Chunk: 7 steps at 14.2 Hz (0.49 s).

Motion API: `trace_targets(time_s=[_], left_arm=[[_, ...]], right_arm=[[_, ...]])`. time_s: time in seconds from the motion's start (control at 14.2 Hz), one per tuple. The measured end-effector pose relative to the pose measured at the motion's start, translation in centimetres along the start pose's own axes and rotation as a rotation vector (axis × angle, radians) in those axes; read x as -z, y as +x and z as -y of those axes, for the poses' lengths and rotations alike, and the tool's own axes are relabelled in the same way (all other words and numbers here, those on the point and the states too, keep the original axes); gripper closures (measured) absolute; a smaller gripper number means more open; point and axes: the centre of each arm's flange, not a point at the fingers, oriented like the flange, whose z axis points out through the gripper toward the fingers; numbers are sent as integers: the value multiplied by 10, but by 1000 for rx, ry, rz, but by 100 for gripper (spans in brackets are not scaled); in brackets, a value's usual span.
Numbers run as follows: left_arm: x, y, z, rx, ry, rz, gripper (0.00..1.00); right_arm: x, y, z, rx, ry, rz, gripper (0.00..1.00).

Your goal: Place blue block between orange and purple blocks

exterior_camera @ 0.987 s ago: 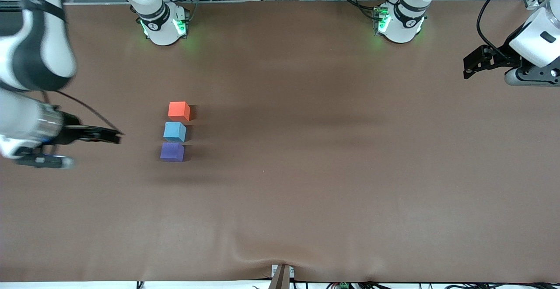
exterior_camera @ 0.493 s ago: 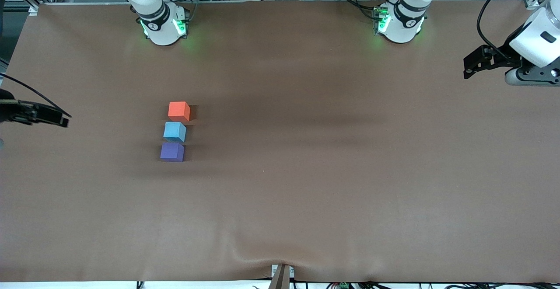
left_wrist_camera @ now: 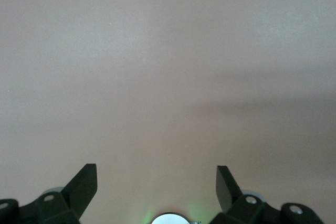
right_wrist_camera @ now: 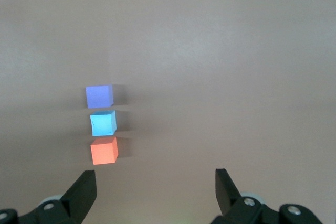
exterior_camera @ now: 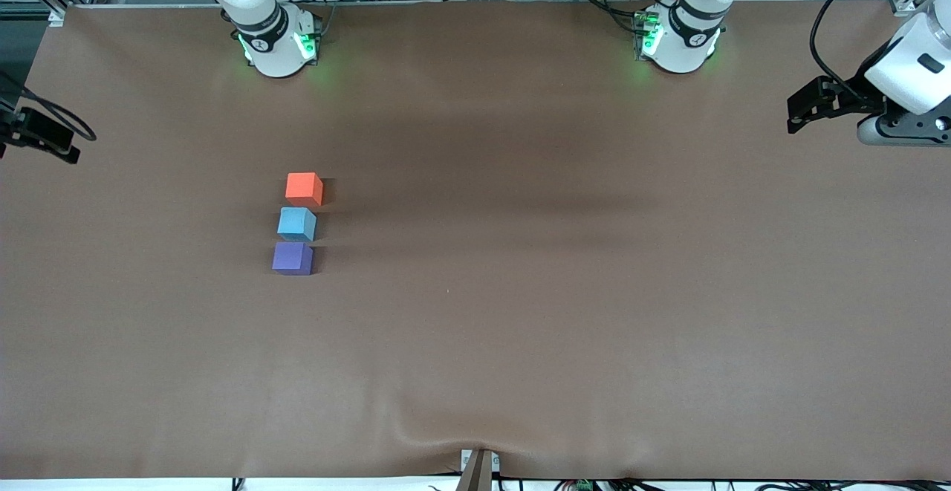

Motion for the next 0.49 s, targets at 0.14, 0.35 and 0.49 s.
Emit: trace_targets(time_s=[0.14, 0.35, 0.49], left_arm=[[0, 0, 0, 0, 0, 1, 0], [0, 0, 0, 0, 0, 1, 0], [0, 0, 0, 0, 0, 1, 0]], right_arm=[[-6, -7, -2, 15, -8, 5, 0], [-10, -8, -13, 57, -7, -7, 0], [-12, -7, -20, 58, 18, -12, 0]])
